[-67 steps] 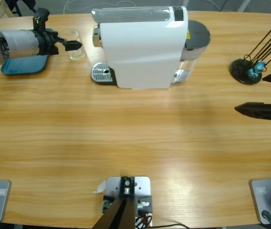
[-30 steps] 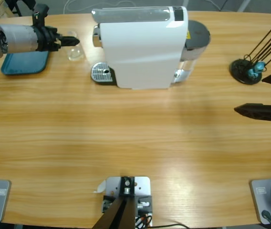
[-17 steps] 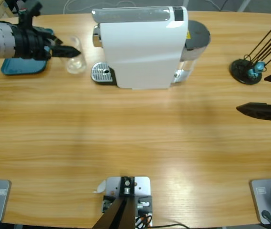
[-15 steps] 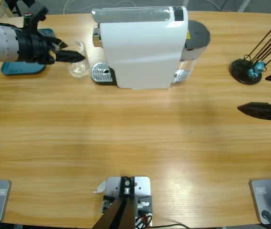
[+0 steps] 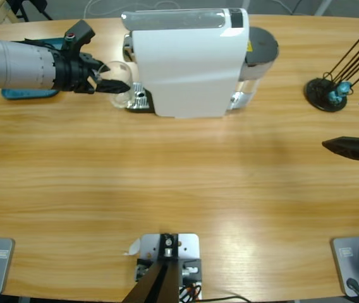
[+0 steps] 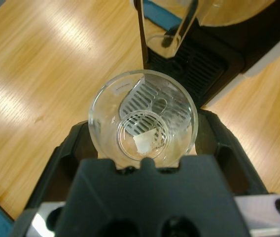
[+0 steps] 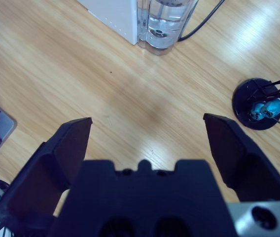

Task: Pour coffee

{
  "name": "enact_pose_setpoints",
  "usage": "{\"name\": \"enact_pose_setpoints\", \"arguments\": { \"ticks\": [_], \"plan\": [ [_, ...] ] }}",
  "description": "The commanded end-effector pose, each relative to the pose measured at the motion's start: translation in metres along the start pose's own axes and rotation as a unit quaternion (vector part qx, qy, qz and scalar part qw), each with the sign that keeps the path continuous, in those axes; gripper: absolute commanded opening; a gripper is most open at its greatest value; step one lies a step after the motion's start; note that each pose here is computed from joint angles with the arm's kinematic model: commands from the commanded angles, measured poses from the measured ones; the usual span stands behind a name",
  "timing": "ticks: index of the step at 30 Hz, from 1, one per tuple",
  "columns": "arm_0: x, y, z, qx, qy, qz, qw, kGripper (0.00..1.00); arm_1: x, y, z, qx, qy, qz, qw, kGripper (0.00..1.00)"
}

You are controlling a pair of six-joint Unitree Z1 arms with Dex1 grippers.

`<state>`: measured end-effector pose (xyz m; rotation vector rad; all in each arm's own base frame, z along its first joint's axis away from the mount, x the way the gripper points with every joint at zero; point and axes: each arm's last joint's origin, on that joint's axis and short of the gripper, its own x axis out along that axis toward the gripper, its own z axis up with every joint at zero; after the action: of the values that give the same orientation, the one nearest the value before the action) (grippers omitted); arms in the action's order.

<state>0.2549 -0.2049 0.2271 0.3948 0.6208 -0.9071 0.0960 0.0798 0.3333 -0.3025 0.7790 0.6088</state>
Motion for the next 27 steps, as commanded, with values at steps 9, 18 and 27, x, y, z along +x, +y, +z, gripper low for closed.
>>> {"name": "enact_pose_setpoints", "arguments": {
  "ticks": [9, 18, 27],
  "plan": [
    [0.040, -0.008, -0.014, 0.010, 0.031, -0.042, 0.999, 1.000, 0.002, -0.002, -0.009, -0.002, 0.008, -0.011, 1.000, 0.987],
    [0.013, -0.010, -0.013, 0.021, 0.022, -0.016, 0.999, 1.000, 0.002, -0.002, -0.009, -0.002, 0.006, -0.010, 1.000, 0.987],
    [-0.086, -0.032, 0.000, 0.033, -0.019, -0.008, 0.999, 1.000, 0.003, -0.001, -0.008, -0.002, 0.003, -0.004, 1.000, 1.000]
  ]
}}
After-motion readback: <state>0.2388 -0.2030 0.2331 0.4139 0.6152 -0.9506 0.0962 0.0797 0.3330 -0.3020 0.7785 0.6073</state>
